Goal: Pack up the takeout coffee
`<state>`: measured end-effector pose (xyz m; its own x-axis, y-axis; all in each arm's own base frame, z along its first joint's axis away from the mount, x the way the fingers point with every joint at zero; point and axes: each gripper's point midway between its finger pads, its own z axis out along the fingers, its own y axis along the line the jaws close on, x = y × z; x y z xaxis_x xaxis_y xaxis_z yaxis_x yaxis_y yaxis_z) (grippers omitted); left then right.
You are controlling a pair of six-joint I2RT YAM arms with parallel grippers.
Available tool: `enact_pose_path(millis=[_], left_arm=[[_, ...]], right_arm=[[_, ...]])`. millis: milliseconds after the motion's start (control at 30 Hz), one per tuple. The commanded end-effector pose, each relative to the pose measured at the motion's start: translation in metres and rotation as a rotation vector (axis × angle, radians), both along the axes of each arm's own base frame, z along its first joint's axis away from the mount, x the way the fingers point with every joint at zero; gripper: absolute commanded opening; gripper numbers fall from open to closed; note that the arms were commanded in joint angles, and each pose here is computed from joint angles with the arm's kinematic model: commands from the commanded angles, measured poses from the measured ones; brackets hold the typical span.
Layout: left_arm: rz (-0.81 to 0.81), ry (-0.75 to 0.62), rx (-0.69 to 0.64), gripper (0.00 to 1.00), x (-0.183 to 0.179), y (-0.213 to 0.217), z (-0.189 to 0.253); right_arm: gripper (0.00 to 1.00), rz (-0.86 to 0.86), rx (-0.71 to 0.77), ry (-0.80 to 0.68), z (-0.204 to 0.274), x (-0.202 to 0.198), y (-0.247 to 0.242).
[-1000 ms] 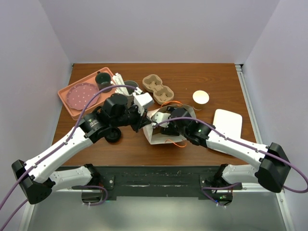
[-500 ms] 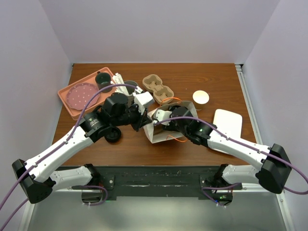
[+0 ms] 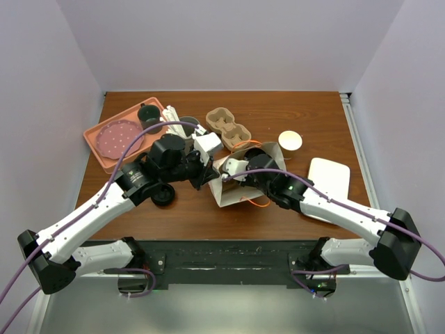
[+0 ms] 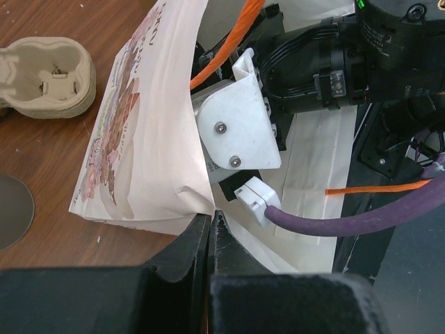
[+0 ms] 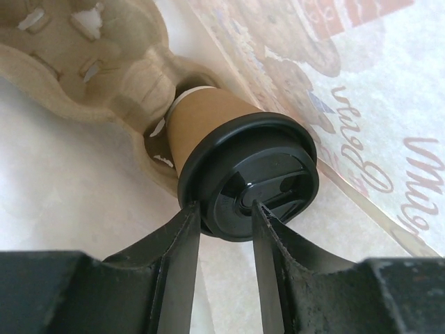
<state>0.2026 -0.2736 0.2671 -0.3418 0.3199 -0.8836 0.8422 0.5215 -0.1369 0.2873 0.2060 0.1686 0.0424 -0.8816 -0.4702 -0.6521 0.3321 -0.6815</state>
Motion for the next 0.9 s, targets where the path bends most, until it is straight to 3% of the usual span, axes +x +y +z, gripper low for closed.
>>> enact_pose_path(millis=[0, 133, 500, 633, 867], left_arm=[[-0.011, -0.027, -0.046, 0.00, 0.001, -0.007, 0.020], [-0.007, -0.028, -0.043, 0.00, 0.001, -0.006, 0.021], [0.038, -0.024, -0.035, 0.00, 0.006, -0.002, 0.021], [0.062, -0.019, -0.040, 0.00, 0.009, -0.002, 0.023], [0.081, -0.012, -0.033, 0.00, 0.012, -0.001, 0.025]], right_arm=[[0.36, -0.023, 0.005, -0.072, 0.035, 0.007, -0.007], [0.31, -0.011, -0.026, -0.077, 0.040, 0.006, -0.011], [0.06, 0.048, -0.017, -0.058, 0.054, -0.002, -0.007], [0.01, 0.064, -0.016, -0.044, 0.055, -0.007, -0.007], [0.00, 0.078, 0.001, -0.035, 0.061, -0.012, -0.009]])
